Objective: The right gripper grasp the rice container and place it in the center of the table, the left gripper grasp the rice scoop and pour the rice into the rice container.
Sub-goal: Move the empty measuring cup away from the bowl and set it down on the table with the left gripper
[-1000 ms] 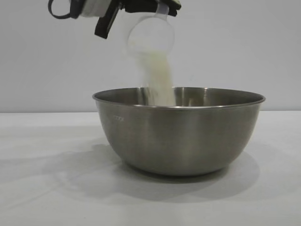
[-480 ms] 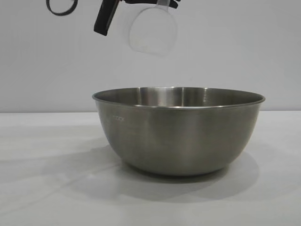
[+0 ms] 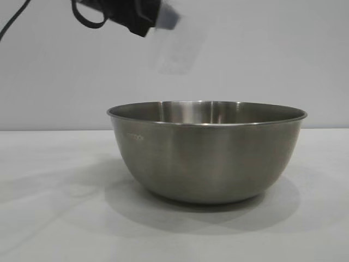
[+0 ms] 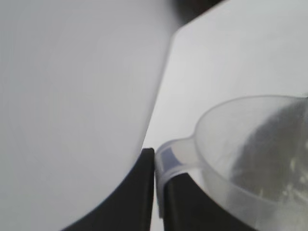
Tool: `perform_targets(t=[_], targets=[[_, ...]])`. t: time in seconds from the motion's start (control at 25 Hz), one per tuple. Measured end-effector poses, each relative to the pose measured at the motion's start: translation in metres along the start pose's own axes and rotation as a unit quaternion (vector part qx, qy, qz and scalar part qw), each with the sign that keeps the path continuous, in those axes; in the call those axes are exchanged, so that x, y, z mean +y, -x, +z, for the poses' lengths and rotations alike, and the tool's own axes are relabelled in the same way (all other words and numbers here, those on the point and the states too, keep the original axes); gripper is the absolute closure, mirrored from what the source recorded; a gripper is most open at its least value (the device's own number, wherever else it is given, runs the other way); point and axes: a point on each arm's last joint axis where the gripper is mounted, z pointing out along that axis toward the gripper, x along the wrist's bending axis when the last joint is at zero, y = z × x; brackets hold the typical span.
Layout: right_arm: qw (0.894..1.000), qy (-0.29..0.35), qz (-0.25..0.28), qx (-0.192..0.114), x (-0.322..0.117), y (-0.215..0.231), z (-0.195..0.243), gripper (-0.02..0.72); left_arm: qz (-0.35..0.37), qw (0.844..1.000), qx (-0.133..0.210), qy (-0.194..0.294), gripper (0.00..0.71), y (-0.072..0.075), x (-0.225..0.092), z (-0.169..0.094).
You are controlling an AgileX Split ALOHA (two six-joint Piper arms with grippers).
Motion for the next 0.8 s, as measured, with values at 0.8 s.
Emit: perform_targets(t=[0.8], targets=[[1.0, 0.0, 0.0, 0.0, 0.0, 0.0, 0.0, 0.459, -0.254, 0.942, 0.176, -0.131, 0.71, 0.028, -0.162, -0.073]])
